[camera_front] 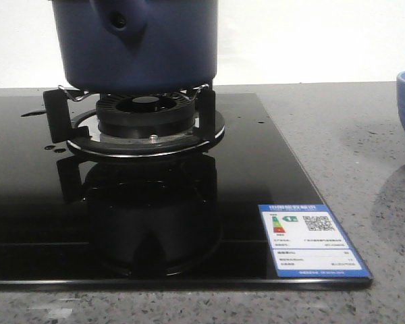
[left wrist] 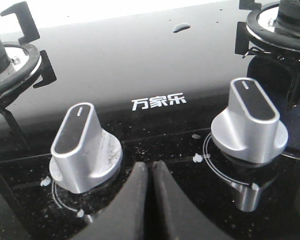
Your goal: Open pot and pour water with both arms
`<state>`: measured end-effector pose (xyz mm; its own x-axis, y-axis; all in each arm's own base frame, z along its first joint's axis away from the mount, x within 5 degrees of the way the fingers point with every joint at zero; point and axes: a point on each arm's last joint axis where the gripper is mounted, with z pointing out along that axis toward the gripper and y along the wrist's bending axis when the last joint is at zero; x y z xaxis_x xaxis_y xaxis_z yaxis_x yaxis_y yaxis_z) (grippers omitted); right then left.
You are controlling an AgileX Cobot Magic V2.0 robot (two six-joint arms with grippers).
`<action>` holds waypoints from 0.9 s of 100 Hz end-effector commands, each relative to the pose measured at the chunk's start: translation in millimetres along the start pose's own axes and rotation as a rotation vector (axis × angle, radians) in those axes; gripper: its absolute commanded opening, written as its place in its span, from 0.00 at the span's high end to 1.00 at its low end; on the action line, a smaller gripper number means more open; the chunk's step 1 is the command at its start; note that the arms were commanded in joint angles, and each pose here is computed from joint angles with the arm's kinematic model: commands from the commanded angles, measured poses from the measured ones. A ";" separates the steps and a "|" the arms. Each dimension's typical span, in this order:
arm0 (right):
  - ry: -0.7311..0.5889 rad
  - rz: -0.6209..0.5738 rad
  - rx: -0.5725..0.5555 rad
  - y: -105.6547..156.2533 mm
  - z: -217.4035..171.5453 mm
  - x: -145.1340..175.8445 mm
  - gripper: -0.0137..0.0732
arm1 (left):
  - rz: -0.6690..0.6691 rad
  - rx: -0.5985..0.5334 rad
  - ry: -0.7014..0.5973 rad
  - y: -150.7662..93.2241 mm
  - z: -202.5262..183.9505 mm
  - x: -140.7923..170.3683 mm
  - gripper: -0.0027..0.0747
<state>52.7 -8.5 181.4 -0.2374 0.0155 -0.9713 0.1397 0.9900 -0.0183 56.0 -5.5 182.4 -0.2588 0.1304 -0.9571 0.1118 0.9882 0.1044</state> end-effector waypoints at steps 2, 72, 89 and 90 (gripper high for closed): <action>-0.007 -0.011 0.009 -0.4 1.4 6.1 0.92 | -0.018 0.001 -0.032 -0.6 3.8 4.4 0.99; -0.024 -0.021 0.011 -0.6 1.4 4.6 0.92 | -0.018 0.001 -0.032 -0.6 3.8 4.4 0.99; -0.245 0.124 -0.032 1.8 -1.3 -15.4 0.92 | 0.051 -0.018 -0.043 1.0 3.7 3.4 0.99; -0.264 0.140 -0.034 1.8 -1.7 -17.1 0.92 | 0.053 -0.020 -0.049 1.2 3.7 2.8 0.99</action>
<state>54.2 -7.3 188.0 -0.1604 0.0440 -0.9861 0.1324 0.9909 0.0227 56.1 -4.8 182.4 -0.2577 0.1508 -0.9544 0.1106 0.9859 0.1259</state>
